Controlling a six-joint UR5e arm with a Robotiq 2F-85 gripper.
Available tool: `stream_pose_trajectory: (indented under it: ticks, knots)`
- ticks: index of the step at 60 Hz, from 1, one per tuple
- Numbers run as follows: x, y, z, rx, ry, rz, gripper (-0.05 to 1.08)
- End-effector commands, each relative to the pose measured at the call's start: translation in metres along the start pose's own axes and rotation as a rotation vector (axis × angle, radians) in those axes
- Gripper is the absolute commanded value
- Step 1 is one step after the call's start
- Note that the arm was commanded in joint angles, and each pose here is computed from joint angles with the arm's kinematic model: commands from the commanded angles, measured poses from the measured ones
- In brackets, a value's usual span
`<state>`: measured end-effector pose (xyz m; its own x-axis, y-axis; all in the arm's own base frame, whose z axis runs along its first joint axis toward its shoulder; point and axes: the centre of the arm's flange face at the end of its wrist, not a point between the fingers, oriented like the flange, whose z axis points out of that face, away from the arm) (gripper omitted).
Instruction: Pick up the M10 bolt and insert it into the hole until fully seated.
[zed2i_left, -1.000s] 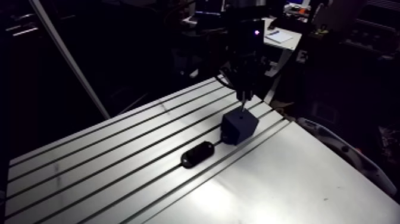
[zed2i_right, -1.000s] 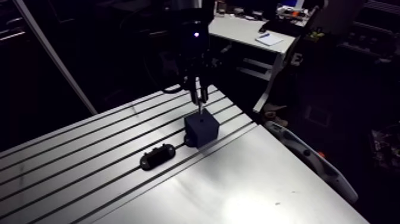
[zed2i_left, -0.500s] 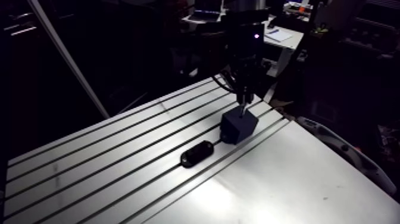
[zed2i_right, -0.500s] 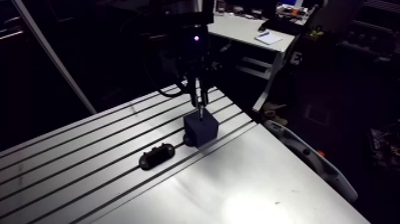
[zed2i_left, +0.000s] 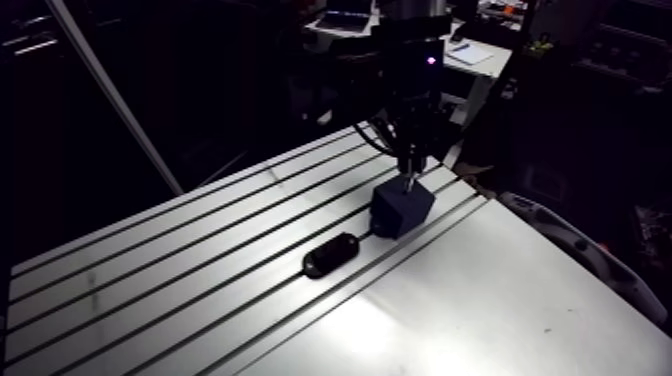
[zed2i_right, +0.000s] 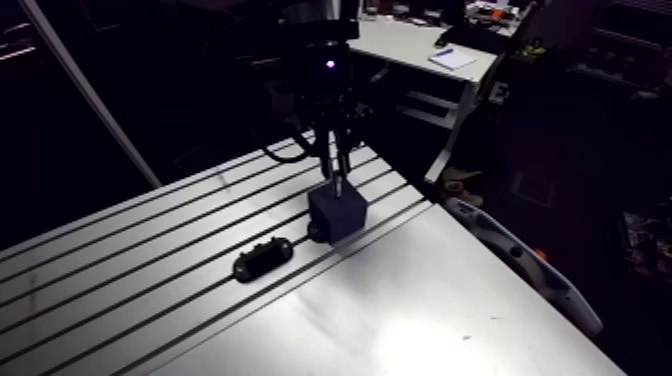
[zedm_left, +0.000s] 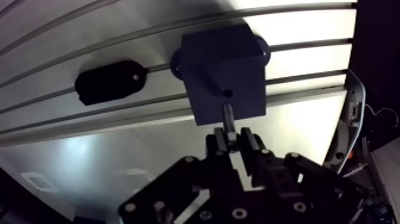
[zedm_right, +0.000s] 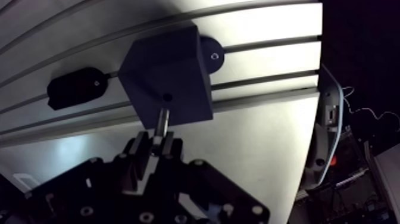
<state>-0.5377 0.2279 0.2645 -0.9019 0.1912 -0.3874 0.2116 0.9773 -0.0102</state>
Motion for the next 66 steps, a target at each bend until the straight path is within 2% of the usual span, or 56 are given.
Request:
stream_pose_trajectory:
  ticks: [1, 66]
  knots:
    - [0.0024, 0.0004, 0.0011, 0.0, -0.001, -0.001, 1.08]
    - [0.0116, 0.0034, 0.0048, 0.002, -0.007, 0.0, 1.08]
